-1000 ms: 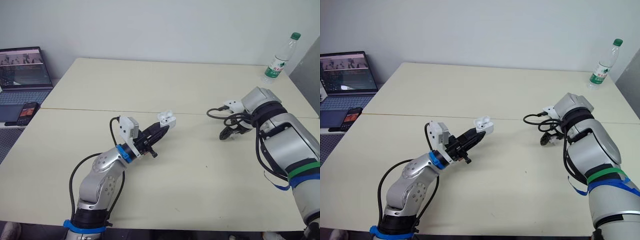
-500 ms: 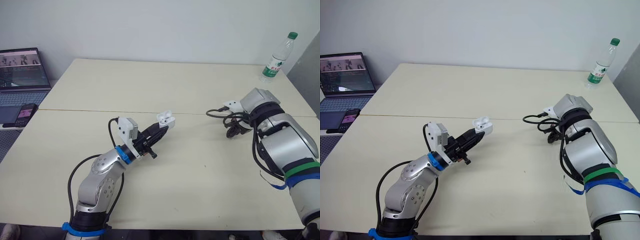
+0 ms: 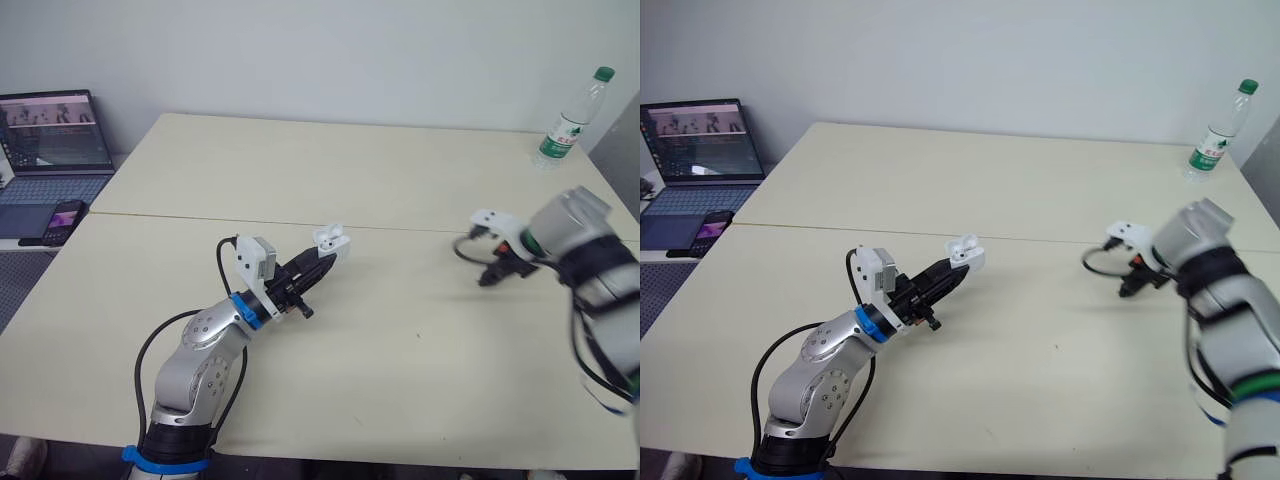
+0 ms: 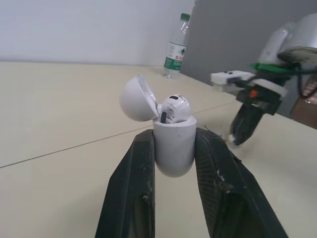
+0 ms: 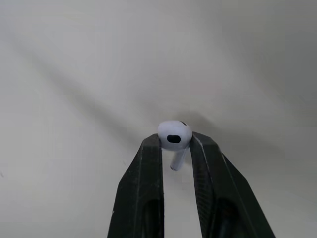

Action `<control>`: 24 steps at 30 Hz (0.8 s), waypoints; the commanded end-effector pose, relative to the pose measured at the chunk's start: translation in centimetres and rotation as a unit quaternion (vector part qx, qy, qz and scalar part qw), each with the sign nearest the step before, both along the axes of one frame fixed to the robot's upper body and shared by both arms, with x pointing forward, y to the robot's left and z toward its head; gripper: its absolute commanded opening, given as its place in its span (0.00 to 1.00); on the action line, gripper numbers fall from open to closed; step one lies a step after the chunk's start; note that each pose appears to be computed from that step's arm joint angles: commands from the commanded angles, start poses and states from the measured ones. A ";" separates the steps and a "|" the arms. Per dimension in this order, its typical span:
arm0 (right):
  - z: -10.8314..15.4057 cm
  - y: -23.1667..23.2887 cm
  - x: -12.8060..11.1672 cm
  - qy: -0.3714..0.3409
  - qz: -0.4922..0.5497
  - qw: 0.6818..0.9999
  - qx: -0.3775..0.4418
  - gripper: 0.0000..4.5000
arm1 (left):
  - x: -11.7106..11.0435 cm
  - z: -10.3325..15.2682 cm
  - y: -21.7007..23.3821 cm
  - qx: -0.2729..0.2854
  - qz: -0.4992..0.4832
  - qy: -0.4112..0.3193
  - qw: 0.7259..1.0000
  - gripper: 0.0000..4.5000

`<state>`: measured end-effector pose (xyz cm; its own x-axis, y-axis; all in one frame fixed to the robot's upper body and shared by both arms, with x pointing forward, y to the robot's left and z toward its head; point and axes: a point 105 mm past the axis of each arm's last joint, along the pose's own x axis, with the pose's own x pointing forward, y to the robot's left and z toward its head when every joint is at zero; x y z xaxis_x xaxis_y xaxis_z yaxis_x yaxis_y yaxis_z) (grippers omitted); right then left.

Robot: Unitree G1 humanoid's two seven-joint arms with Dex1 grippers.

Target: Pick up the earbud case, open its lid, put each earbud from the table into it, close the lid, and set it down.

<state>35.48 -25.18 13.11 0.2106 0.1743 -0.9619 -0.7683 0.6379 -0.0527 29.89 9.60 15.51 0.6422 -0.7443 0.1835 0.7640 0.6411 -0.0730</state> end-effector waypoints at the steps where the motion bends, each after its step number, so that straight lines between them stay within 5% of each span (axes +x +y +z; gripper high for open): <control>1: 1.1 0.7 -2.8 -0.024 0.179 0.983 -0.031 0.09 | -0.5 1.3 -0.5 -0.010 -0.020 -0.024 0.999 0.17; 8: -1.0 0.1 -7.5 -0.062 0.395 0.914 -0.068 0.09 | -0.4 1.4 -0.6 -0.006 -0.027 -0.025 0.999 0.17; 15: -1.7 1.3 -6.6 -0.126 0.417 0.898 -0.066 0.09 | -0.3 1.5 -0.8 -0.003 -0.035 -0.024 0.999 0.17; 22: -2.4 1.6 -6.9 -0.109 0.417 0.900 -0.066 0.09 | -0.1 1.6 -0.8 0.000 -0.039 -0.027 0.999 0.17; 23: -2.5 1.3 -7.2 -0.094 0.419 0.900 -0.073 0.25 | -0.1 1.6 -0.8 0.001 -0.039 -0.027 0.999 0.17; 24: -2.5 1.0 -7.5 -0.081 0.420 0.901 -0.075 0.30 | -0.1 1.6 -0.7 0.002 -0.039 -0.027 0.999 0.17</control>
<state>28.48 -23.56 10.13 0.2265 0.2468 -0.9422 -0.9460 -0.1744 -0.2731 30.10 9.18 15.88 0.6021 -0.7780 0.1794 0.7961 0.6021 -0.0609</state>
